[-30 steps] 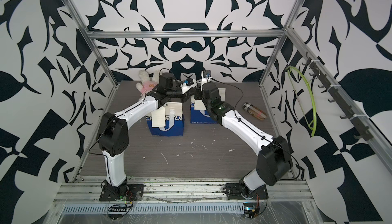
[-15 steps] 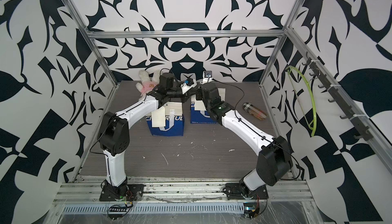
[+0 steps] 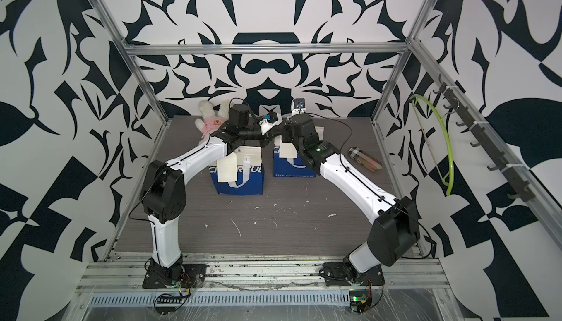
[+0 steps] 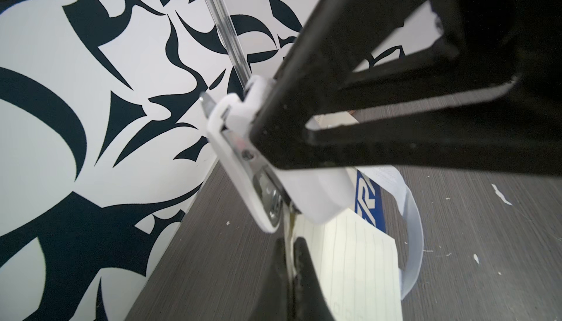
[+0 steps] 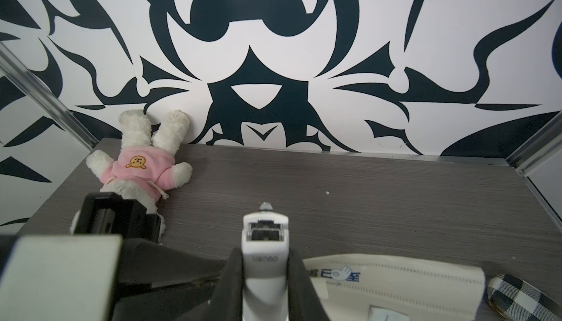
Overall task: Staple the receipts to the bags
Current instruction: Place the stapler in the takeout bag.
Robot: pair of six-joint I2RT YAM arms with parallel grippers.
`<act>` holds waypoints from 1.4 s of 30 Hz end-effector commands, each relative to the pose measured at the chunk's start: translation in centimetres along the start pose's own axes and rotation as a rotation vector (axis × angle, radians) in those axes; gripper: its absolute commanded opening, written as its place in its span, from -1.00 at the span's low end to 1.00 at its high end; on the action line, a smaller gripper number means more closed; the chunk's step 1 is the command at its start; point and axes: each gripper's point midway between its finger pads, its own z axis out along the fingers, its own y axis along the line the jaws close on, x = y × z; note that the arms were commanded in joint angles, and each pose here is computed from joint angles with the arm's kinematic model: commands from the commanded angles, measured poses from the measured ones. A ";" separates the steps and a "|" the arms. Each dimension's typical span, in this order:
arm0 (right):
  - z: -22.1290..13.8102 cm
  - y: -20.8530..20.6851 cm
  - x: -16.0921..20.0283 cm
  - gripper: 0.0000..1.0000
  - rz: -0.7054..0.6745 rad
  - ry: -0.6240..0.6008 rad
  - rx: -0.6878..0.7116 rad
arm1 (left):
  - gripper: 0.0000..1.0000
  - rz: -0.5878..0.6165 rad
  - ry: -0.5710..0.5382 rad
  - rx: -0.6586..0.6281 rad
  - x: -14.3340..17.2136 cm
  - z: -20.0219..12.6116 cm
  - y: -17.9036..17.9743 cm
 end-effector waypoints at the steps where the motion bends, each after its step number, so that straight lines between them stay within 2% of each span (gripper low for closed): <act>1: -1.0 0.2 -1.6 -1.00 0.032 -0.017 -0.014 | -1.00 -0.034 0.040 0.007 1.7 0.5 0.1; 13: 0.1 -0.6 0.3 -1.00 0.019 0.005 0.036 | -1.00 -0.032 0.040 0.009 1.6 0.4 0.0; 23: -0.1 -1.2 -2.0 -1.00 -0.012 -0.097 0.075 | -1.00 -0.031 0.035 0.020 1.5 0.4 -0.2; 28: 0.3 -0.5 -1.5 -1.00 0.000 -0.068 0.040 | -1.00 -0.028 0.033 0.022 1.4 0.4 -0.2; 32: 0.4 0.4 -0.9 -1.00 0.012 0.013 0.001 | -1.00 -0.029 0.033 0.021 1.4 0.4 -0.2; 38: 0.4 0.2 1.1 -1.00 0.042 0.118 0.017 | -1.00 -0.026 0.028 0.017 1.3 0.5 -0.1; 42: 0.5 -0.3 1.1 -1.00 0.062 0.123 0.044 | -1.00 -0.029 0.030 0.017 1.3 0.4 -0.1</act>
